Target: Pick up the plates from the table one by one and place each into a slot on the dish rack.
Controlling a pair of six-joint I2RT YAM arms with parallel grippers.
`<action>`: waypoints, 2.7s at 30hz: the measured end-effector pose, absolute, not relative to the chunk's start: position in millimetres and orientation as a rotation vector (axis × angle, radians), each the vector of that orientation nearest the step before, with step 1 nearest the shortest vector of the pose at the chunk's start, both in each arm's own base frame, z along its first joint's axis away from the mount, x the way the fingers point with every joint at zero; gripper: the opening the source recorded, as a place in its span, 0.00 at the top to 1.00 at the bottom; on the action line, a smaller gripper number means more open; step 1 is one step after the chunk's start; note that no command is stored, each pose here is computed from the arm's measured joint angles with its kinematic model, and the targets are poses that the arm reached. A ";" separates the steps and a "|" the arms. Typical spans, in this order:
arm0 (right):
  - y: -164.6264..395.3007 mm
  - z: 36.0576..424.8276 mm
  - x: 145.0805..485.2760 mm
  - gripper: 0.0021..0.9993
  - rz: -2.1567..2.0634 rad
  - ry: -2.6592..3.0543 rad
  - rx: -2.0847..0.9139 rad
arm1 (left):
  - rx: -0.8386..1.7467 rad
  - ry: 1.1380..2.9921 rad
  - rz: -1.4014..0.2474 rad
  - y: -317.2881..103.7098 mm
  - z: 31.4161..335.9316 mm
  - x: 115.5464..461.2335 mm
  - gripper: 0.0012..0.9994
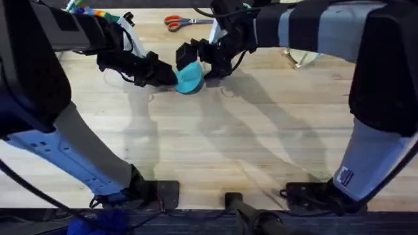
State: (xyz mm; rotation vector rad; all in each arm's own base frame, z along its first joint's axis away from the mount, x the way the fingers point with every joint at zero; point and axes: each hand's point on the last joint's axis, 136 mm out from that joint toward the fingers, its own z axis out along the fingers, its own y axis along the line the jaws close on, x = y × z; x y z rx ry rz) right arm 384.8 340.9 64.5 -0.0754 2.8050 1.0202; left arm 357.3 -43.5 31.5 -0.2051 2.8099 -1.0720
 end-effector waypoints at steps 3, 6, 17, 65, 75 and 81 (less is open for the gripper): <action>341.8 64.5 383.9 0.00 1.021 2.806 -0.079 | -0.205 2.810 -1.072 -43.6 31.5 357.2 0.96; 342.0 64.6 383.7 0.00 1.022 2.806 -0.080 | -0.205 2.809 -1.072 -43.5 31.5 357.4 0.96; 344.2 53.9 379.5 0.43 1.019 2.836 -0.072 | -0.203 2.807 -1.070 -43.4 31.6 358.0 0.96; 342.2 76.3 380.6 0.97 0.966 2.739 -0.297 | -0.044 2.715 -0.851 -37.2 119.4 334.8 0.96; 313.9 139.5 371.8 0.97 0.776 2.609 -0.496 | 0.044 2.556 -0.744 -41.5 194.2 304.7 0.96; 291.0 176.1 359.4 0.97 0.650 2.542 -0.596 | 0.074 2.537 -0.686 -42.7 213.9 279.1 0.96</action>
